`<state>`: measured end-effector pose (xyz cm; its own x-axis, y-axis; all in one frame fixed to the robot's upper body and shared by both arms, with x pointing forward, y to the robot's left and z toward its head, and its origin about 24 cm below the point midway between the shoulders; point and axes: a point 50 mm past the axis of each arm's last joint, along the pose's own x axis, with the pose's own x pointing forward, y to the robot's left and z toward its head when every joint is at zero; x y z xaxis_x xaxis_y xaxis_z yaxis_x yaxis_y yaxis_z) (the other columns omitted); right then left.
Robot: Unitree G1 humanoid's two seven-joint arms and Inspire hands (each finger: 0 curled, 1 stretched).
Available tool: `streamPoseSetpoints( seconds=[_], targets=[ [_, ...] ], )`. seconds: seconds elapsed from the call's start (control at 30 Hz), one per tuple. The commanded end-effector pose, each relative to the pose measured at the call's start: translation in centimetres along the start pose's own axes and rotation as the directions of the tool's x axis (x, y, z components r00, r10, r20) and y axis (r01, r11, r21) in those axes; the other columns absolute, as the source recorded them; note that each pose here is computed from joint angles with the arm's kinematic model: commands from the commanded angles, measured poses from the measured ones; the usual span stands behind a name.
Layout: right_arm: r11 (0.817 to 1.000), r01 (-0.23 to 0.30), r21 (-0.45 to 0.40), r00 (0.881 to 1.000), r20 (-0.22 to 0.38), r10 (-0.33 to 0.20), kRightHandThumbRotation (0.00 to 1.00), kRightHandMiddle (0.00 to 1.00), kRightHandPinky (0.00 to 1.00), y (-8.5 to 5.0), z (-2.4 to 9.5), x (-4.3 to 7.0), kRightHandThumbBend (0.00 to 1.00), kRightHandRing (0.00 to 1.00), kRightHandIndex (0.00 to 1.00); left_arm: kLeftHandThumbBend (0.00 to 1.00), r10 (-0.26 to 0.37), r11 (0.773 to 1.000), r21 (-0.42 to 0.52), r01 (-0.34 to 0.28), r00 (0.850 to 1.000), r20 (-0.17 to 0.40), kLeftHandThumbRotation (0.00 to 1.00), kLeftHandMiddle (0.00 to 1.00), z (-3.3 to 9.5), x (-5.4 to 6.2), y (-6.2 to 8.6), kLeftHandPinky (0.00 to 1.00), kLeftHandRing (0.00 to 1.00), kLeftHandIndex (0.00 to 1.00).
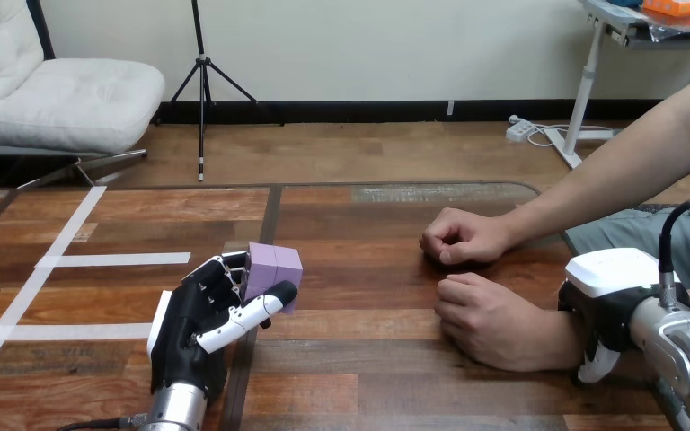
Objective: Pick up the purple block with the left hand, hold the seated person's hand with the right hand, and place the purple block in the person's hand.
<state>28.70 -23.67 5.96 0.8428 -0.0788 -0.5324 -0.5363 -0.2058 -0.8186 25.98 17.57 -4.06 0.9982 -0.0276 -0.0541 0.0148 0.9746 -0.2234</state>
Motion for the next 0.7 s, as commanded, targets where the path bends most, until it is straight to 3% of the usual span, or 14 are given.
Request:
streamPoseSetpoints(
  seconds=[0.0,0.67],
  targets=[
    [1.0,-0.004,-0.011,1.0,-0.015,0.004,0.01,0.55,0.36,-0.3,-0.16,0.44,0.75,0.46,0.64,0.76,-0.023,1.0,0.017,0.021,0.995,0.093,0.0,0.4,2.2,1.32,-0.33,0.26,0.32,0.44],
    [0.999,0.002,0.032,1.0,0.001,-0.002,0.0,0.52,0.32,-0.01,-0.62,0.44,0.8,0.43,0.58,0.76,-0.024,1.0,0.013,0.023,0.995,0.093,0.0,0.4,2.16,1.31,-0.24,0.26,0.32,0.44]
  ],
)
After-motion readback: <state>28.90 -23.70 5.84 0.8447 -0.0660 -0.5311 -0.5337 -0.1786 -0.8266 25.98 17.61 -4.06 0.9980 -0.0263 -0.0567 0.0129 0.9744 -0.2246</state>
